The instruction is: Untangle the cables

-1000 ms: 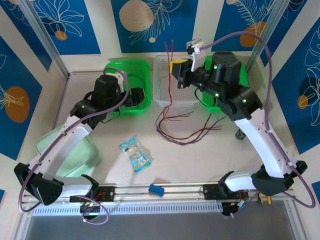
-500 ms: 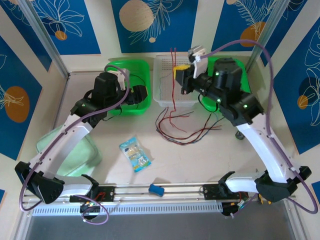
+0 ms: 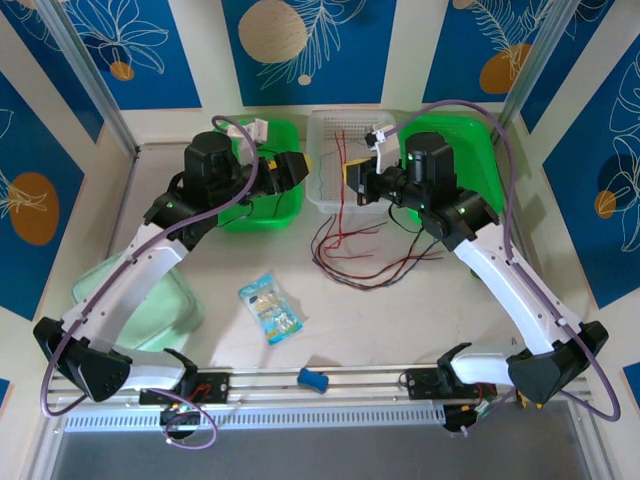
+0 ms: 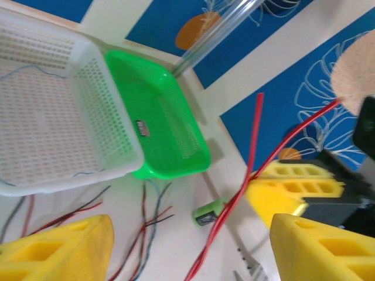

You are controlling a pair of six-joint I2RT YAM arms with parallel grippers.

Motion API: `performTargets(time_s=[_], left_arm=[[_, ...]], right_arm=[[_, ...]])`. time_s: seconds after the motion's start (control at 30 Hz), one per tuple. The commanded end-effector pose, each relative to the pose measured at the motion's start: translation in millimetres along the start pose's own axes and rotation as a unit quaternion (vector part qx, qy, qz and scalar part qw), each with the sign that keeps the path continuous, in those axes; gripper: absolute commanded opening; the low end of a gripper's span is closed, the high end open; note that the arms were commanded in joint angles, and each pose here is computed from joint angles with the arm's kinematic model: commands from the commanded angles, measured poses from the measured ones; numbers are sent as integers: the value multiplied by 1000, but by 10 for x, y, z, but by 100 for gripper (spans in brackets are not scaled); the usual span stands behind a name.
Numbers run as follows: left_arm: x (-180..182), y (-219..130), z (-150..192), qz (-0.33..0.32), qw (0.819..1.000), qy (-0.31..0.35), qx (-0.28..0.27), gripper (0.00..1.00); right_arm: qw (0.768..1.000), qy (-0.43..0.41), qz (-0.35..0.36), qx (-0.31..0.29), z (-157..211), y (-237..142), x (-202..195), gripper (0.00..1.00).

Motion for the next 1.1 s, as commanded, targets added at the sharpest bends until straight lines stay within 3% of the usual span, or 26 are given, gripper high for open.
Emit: performTargets(time_s=[0.0, 0.23, 0.4, 0.77, 0.9, 1.07], left_arm=[[-323, 79, -82, 76, 997, -11, 1, 67], [-466, 223, -57, 93, 996, -4, 14, 59], [-460, 325, -107, 91, 996, -5, 3, 48], [-485, 459, -195, 96, 995, -8, -2, 42], [-431, 485, -179, 86, 996, -7, -1, 33], [-384, 529, -155, 78, 997, -8, 4, 31]], right_arm=[[998, 27, -52, -15, -68, -49, 111, 0], [996, 44, -75, -9, -63, -7, 128, 0], [995, 48, -82, -9, -84, 21, 151, 0], [995, 43, -94, -3, -107, -3, 211, 0], [994, 40, -98, -7, -131, -25, 234, 0], [994, 36, -106, -6, -159, -51, 270, 0]])
Point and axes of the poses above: each hand's point on the last joint's axis, 136 mm out from that joint toward the fingers, its own y axis out along the fingers, its own x axis along the line the jaws close on, z = x × y, the point moved 1 cm from there along -y, back along the fingers, and after that the axes turned 1 degree about y, right-handed, at the moved point
